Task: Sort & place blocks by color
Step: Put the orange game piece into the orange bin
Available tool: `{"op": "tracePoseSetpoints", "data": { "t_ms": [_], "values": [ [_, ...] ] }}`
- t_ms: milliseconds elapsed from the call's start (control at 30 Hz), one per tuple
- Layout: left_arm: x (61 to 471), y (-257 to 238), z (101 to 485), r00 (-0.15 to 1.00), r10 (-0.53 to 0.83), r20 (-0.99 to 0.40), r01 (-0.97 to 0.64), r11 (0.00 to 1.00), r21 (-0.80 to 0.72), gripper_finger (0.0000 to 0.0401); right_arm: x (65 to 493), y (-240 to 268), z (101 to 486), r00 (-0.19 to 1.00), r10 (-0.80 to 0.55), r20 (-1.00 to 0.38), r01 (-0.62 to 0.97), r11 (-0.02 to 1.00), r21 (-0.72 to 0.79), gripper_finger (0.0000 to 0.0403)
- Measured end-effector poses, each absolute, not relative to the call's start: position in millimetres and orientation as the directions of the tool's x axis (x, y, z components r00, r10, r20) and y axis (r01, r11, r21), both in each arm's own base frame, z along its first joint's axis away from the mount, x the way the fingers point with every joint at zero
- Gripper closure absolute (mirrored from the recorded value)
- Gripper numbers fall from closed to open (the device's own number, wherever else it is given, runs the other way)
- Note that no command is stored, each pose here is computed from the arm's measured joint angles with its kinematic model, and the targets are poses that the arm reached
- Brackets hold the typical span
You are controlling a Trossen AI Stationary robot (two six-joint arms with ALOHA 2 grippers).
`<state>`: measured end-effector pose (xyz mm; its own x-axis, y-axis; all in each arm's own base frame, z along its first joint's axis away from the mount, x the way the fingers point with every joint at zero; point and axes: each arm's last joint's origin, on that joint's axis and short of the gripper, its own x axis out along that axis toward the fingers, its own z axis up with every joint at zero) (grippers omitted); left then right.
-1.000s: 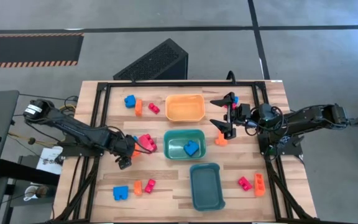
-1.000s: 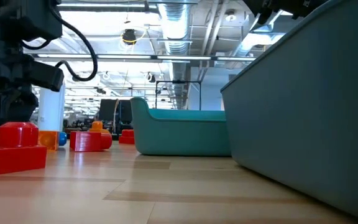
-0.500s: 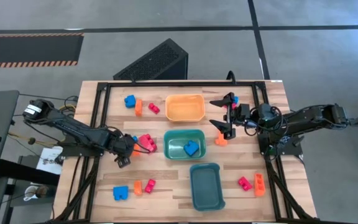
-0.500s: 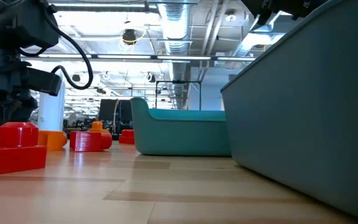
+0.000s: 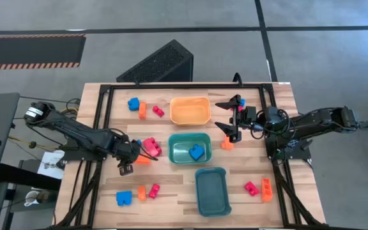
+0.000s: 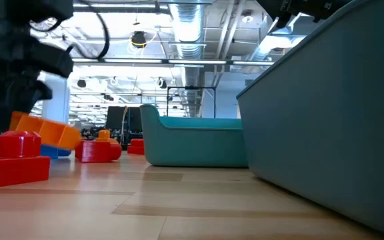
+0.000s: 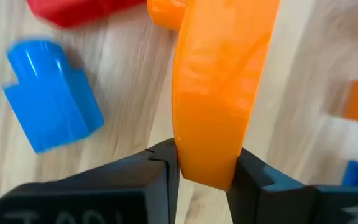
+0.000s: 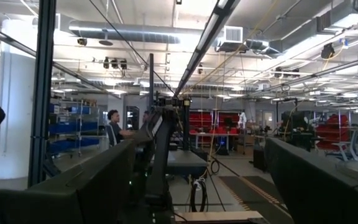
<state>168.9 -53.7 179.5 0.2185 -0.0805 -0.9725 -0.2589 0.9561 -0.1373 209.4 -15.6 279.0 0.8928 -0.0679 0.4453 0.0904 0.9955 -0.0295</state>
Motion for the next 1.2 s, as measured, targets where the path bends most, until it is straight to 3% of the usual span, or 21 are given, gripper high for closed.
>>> {"op": "tracePoseSetpoints", "data": {
  "t_ms": [367,933,1200],
  "values": [
    [181,-54,219,0.286,0.012,-0.958,-0.229,0.972,-0.056,0.0344,210,-16,278,0.896,-0.069,0.438,0.091,0.995,-0.029,0.0024],
    [180,-50,224,0.334,0.094,-0.938,-0.208,0.978,0.024,0.0354,210,-16,278,0.898,-0.068,0.435,0.09,0.995,-0.03,0.0024],
    [179,-42,236,0.443,0.189,-0.876,-0.236,0.968,0.089,0.0356,210,-16,278,0.898,-0.068,0.435,0.09,0.995,-0.031,0.0024]
  ]
}}
